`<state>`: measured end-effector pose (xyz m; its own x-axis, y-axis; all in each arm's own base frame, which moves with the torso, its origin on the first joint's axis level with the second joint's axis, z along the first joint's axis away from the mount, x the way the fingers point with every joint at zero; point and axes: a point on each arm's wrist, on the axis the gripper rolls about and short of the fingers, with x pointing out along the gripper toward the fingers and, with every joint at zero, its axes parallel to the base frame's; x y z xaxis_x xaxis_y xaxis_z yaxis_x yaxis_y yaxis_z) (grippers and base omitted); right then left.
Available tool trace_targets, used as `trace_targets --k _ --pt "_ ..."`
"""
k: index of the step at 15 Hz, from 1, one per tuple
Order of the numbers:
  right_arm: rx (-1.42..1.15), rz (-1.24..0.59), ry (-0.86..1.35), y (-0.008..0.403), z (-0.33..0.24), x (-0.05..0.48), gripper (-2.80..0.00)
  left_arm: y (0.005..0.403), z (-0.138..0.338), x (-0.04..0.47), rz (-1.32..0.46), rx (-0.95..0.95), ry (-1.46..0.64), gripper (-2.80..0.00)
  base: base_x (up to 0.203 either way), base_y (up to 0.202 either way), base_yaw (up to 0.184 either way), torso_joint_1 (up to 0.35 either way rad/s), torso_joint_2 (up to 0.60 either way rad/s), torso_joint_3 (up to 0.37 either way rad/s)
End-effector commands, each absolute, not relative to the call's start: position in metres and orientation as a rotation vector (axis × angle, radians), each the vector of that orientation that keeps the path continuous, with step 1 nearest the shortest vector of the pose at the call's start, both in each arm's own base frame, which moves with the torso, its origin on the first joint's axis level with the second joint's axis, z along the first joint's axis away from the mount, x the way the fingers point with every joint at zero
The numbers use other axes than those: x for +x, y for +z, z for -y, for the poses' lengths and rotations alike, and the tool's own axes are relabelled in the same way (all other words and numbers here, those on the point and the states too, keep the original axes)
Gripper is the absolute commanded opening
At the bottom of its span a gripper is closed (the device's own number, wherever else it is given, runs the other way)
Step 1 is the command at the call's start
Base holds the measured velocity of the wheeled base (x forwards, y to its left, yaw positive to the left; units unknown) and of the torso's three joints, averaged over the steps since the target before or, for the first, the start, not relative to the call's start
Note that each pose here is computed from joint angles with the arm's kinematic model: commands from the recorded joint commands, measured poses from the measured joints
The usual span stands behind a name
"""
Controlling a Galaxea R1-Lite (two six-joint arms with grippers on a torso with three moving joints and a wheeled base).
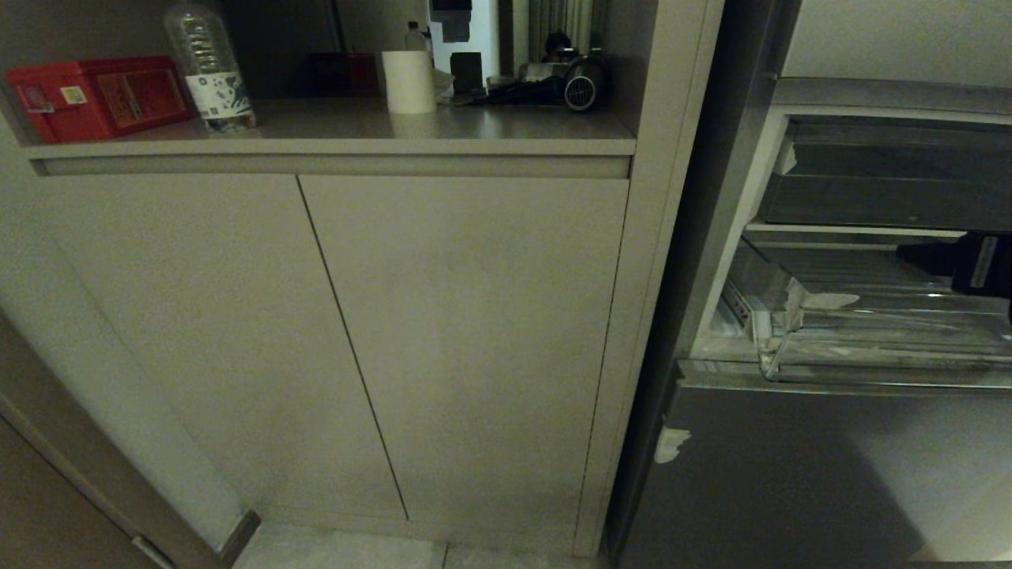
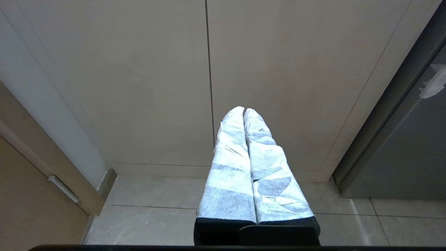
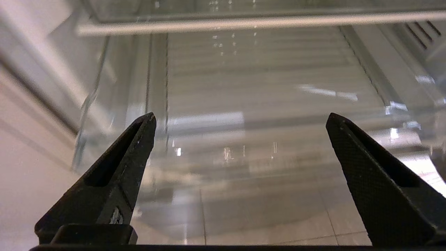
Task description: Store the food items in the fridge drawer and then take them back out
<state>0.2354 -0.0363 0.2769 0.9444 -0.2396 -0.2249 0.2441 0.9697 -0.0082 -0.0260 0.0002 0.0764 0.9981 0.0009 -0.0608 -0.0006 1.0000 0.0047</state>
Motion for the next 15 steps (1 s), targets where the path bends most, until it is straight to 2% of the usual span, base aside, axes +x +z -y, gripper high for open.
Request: trace_targets --k 1,15 --pt "0.023 -0.263 -0.263 0.271 0.045 0.267 0.00 0.076 0.000 -0.026 -0.063 0.005 0.001 -2.80 0.000 0.000 0.000 0.000 0.00 0.000" --pt "0.021 -0.435 -0.293 0.262 0.078 0.323 0.00 0.076 0.000 -0.026 -0.063 0.005 0.001 -2.80 0.000 0.000 0.000 0.000 0.00 0.000"
